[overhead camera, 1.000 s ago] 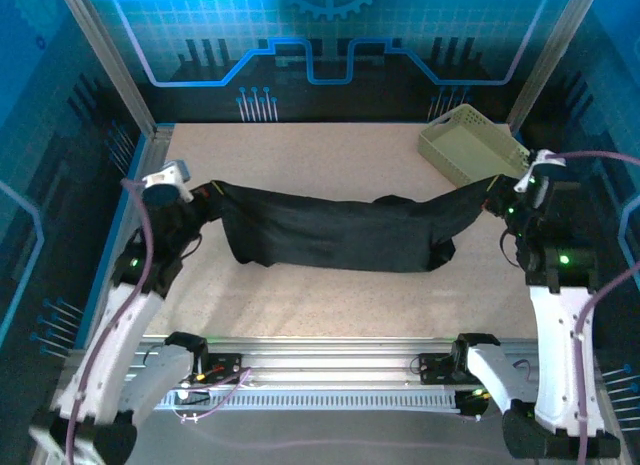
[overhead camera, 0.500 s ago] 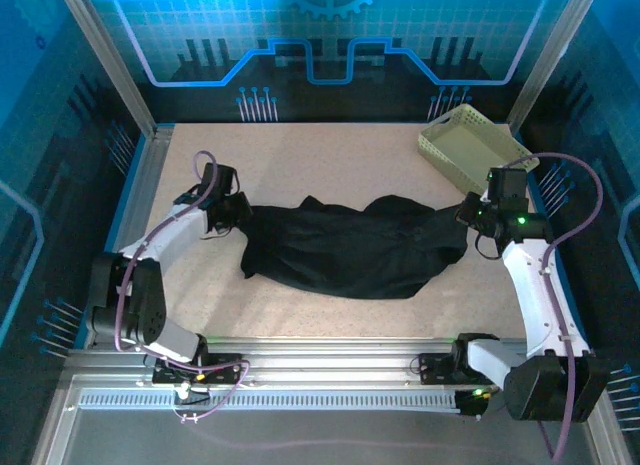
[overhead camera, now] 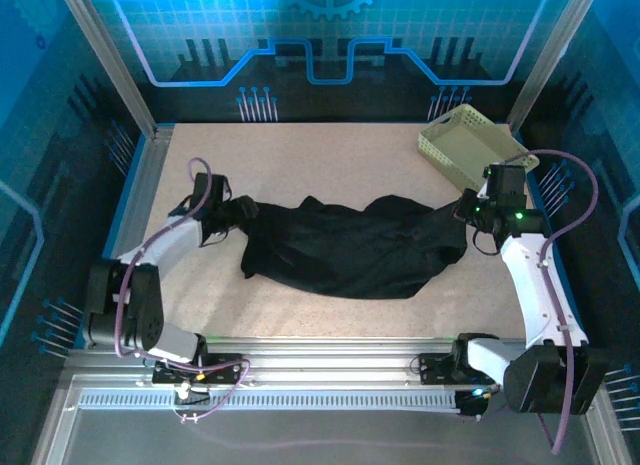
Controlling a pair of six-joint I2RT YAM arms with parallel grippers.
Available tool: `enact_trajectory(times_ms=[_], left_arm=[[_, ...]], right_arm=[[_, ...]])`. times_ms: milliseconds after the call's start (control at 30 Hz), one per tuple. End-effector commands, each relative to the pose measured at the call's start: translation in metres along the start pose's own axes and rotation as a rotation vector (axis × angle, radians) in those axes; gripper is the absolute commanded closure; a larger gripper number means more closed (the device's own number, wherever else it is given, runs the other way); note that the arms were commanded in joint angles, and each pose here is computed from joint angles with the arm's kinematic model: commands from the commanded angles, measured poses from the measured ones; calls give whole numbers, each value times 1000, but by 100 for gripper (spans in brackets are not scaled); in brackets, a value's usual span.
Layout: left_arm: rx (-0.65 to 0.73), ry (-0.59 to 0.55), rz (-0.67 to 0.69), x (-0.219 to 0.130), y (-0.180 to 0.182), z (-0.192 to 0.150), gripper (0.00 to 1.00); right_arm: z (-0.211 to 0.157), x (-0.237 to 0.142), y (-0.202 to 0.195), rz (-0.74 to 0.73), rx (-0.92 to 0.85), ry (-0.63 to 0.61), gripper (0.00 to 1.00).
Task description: Fold the inside-out t-shirt
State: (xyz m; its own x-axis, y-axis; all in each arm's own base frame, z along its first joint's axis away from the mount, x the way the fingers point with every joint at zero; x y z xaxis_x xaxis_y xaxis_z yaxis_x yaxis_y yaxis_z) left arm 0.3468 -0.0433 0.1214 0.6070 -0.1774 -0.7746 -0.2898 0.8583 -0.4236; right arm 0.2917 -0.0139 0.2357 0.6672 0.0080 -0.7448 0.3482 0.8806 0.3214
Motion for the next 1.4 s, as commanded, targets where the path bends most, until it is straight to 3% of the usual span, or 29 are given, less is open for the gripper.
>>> enact_trajectory(times_ms=[0,367,567,933,1067,1133,1233,1367], left_arm=[[2,1,-105,4,-6,-8,34],[3,70,-129,33,-9,-10,56],[1,76,-86,35,-1,-14,62],[2,86,-74,43,0,-12,82],[2,80,-72,41,-1,-11,94],[-1,62,-70,36,-1,-9,100],[-7,6,-79,16,-6,0,100],[-9,-146,-133,-43,-26,26,100]], right_arm=[[9,-2,3,19,-9,-26,100],[2,5,1,15,-14,-2,100],[3,3,0,11,-18,-5,100],[2,3,0,9,-18,-3,100],[3,1,-1,3,-16,-8,100],[5,-1,-1,-1,-13,-14,100],[11,-9,2,2,-11,-35,100],[32,-34,8,-3,-13,-96,100]])
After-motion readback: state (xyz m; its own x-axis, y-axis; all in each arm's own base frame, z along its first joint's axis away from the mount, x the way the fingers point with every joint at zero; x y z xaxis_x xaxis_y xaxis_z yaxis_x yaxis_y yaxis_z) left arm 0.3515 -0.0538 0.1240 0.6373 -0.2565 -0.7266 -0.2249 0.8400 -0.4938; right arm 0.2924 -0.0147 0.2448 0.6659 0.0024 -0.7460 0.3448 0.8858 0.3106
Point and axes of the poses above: each hand's point on the last joint's axis, 136 mm out from that joint toward the fingers, its own x axis out along the fingers, its own y axis along the line the jaws close on, z = x × y, the point moved 4 cm from there along -x, back along the fingers, and after that the axes turned 1 degree about x, right-handed, at the moved point
